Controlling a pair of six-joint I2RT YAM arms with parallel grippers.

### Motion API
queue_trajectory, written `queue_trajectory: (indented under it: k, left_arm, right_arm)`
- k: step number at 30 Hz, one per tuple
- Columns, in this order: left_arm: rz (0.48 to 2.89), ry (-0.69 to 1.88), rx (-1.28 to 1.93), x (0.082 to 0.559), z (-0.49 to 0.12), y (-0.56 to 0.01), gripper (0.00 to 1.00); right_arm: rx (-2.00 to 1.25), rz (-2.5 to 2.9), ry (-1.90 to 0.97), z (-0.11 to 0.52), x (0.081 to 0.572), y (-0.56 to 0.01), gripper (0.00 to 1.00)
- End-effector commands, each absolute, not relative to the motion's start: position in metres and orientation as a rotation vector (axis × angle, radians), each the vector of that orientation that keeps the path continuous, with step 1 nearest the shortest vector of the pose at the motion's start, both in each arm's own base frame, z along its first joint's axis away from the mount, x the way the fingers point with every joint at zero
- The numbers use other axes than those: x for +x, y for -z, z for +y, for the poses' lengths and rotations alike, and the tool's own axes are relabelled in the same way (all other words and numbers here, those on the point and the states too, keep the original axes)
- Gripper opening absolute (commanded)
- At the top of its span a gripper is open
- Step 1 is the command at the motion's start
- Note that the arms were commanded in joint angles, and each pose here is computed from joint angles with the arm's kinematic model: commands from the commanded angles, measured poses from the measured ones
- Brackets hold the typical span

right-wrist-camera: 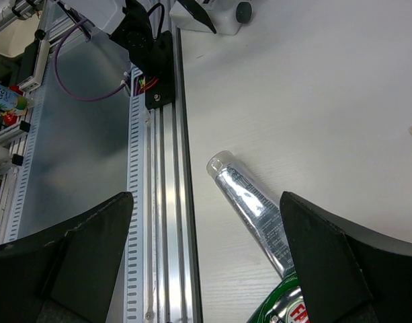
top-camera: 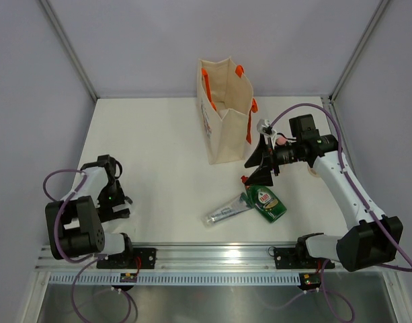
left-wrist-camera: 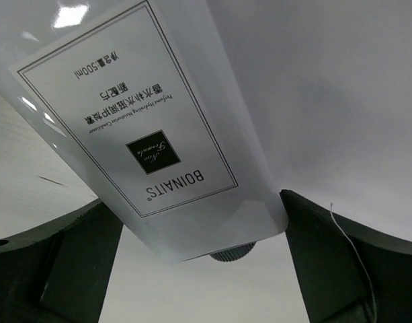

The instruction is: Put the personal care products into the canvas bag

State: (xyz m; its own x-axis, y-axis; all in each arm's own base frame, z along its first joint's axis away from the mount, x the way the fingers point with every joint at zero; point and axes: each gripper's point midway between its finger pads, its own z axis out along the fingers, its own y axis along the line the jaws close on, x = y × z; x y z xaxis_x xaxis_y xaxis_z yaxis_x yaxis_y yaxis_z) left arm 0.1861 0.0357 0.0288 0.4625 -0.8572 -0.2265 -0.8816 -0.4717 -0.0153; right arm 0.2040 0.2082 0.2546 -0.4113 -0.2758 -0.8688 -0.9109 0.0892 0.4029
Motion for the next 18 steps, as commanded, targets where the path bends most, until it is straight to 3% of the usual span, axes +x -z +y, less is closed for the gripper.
queue_trajectory:
  k: [1,6,8,10,11,12,14,18]
  left_arm:
    - [1.568,-0.353,-2.498,0.200,0.054,-0.027,0.99]
    - [1.590,-0.342,-2.499,0.212,0.060,-0.021,0.93]
    - [1.627,-0.325,-2.496,0.215,0.062,-0.016,0.81]
    - [1.709,-0.249,-2.437,0.228,0.062,-0.008,0.59]
    - [1.740,-0.212,-2.407,0.235,0.063,-0.006,0.30]
    - [1.759,-0.113,-2.372,0.252,0.061,-0.004,0.18]
    - [1.885,0.000,-2.226,0.274,0.056,-0.006,0.05]
    - [2.127,0.248,-1.910,0.323,0.027,-0.020,0.00]
  right_arm:
    - [-1.184,1.713,-1.357,0.209,0.205,-0.263,0.99]
    - [-1.186,1.714,-1.351,0.209,0.206,-0.263,1.00]
    - [-1.185,1.717,-1.353,0.209,0.206,-0.262,1.00]
    - [-1.183,1.728,-1.353,0.209,0.207,-0.260,1.00]
    - [-1.185,1.733,-1.343,0.208,0.209,-0.259,1.00]
    - [-1.185,1.740,-1.340,0.208,0.210,-0.257,1.00]
    - [-1.187,1.748,-1.333,0.208,0.210,-0.255,1.00]
    - [-1.187,1.744,-1.326,0.207,0.211,-0.256,1.00]
